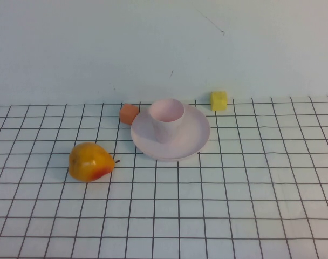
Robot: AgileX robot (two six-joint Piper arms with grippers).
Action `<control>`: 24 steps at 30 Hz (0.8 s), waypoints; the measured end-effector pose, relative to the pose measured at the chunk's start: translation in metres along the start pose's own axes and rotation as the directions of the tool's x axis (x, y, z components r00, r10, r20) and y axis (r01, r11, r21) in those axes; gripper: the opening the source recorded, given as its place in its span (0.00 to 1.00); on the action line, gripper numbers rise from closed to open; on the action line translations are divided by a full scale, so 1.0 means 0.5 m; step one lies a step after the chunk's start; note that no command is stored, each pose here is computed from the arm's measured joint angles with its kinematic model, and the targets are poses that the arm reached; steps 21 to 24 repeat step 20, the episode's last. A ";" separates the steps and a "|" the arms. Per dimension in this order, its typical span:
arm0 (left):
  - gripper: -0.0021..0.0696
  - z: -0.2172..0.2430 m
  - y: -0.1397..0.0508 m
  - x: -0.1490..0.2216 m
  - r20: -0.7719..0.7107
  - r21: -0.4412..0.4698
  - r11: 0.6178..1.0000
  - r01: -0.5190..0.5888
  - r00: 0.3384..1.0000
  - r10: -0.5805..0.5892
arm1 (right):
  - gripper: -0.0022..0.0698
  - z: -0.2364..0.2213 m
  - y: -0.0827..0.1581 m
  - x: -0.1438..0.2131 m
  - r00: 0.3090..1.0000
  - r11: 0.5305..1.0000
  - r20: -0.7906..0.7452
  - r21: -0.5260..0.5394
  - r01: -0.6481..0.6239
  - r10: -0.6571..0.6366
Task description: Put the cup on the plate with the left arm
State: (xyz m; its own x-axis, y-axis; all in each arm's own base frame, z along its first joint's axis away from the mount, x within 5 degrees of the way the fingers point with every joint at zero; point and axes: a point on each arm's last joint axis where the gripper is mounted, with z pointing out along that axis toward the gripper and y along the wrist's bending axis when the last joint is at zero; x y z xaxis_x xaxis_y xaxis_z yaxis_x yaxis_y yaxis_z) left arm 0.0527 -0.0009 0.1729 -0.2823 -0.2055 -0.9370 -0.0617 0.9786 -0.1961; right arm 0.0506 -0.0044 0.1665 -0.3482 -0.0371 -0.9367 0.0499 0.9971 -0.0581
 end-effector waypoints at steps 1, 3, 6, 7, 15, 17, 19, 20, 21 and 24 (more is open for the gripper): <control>0.03 0.000 0.000 0.000 0.000 0.000 1.000 0.000 1.000 0.000 | 0.03 0.000 0.000 0.000 1.000 1.000 0.000 0.000 0.000 0.000; 0.03 0.000 0.000 0.000 0.000 0.000 1.000 0.000 1.000 0.000 | 0.03 0.000 0.000 0.000 1.000 1.000 0.000 0.000 0.000 0.000; 0.03 0.000 0.000 0.000 0.000 0.000 1.000 0.000 1.000 0.000 | 0.03 0.000 0.000 0.000 1.000 1.000 0.000 0.000 0.000 0.000; 0.03 0.000 0.000 0.000 0.000 0.000 1.000 0.000 1.000 0.000 | 0.03 0.000 0.000 0.000 1.000 1.000 0.000 0.000 0.000 0.000; 0.03 0.000 0.000 0.000 0.000 0.000 1.000 0.000 1.000 0.000 | 0.03 0.000 0.000 0.000 1.000 1.000 0.000 0.000 0.000 0.000; 0.03 0.000 0.000 0.000 0.000 0.002 1.000 -0.001 1.000 0.001 | 0.03 0.000 0.000 0.000 1.000 1.000 0.000 0.000 0.000 0.000; 0.03 0.000 -0.001 0.000 -0.002 0.008 1.000 -0.003 1.000 0.003 | 0.03 0.000 0.000 0.000 1.000 1.000 0.000 0.000 0.000 0.000; 0.03 0.000 -0.001 0.000 -0.002 0.010 1.000 -0.003 1.000 0.003 | 0.03 0.000 0.000 0.000 1.000 1.000 0.000 0.000 0.000 0.000; 0.03 0.000 -0.001 0.000 -0.002 0.010 1.000 -0.003 1.000 0.003 | 0.03 0.000 0.000 0.000 1.000 1.000 0.000 0.000 0.000 0.000; 0.03 0.000 -0.001 0.000 -0.002 0.010 1.000 -0.003 1.000 0.003 | 0.03 0.000 0.000 0.000 1.000 1.000 0.000 0.000 0.000 0.000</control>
